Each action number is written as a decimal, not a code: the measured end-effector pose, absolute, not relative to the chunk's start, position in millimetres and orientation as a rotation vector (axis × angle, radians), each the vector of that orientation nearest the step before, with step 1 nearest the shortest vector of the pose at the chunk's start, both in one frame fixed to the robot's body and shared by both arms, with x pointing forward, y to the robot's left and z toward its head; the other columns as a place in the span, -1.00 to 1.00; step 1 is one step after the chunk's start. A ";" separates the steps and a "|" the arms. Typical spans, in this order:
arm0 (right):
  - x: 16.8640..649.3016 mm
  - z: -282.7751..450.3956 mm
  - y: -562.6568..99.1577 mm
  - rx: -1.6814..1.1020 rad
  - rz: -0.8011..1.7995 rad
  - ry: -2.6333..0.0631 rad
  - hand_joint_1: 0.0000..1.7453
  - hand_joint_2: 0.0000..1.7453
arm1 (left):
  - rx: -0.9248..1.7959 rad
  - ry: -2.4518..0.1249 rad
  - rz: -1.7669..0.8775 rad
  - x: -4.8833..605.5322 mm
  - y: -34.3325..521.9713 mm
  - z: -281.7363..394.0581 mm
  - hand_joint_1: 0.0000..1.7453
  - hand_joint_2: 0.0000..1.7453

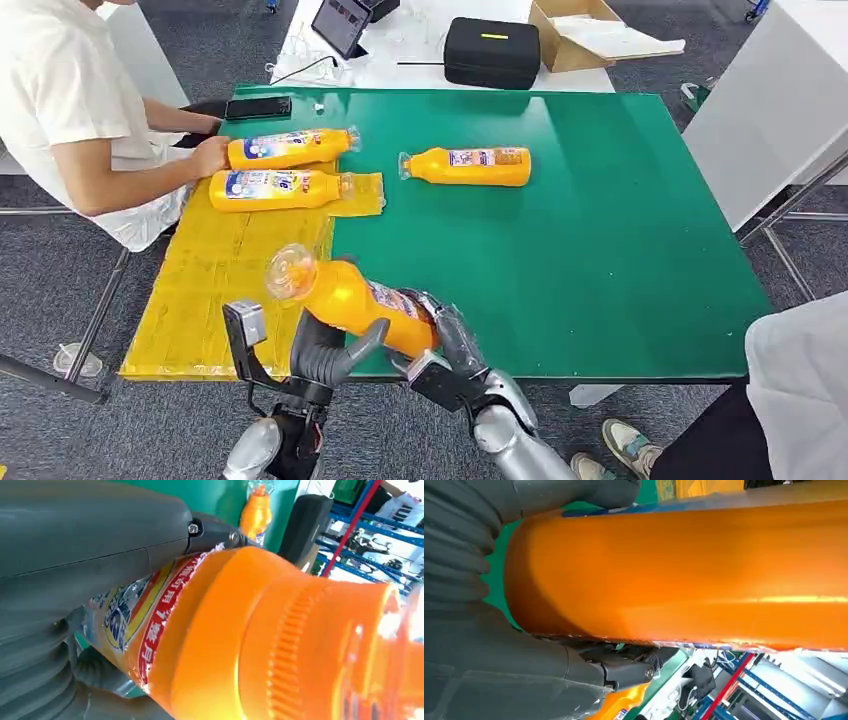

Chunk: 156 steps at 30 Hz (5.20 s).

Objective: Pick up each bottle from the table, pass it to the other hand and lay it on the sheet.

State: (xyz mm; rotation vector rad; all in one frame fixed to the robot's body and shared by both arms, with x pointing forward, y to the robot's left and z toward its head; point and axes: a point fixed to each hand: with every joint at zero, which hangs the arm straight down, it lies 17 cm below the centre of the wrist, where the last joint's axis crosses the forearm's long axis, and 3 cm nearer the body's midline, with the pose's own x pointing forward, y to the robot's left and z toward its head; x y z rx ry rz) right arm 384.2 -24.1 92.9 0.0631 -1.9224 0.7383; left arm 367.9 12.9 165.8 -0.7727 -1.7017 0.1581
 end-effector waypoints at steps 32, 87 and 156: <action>366.9 100.9 -3.5 0.161 0.670 -1.932 -1.00 -1.00 | -0.666 -1.775 0.254 387.3 46.5 174.9 1.00 1.00; 385.4 224.9 -201.9 -0.664 0.105 -2.277 -1.00 1.00 | 0.420 -1.397 -1.457 451.3 111.0 -35.3 -1.00 1.00; 416.3 122.0 -241.1 -0.977 0.699 -1.989 -1.00 1.00 | -0.308 -1.893 -0.337 361.2 16.6 141.0 -1.00 1.00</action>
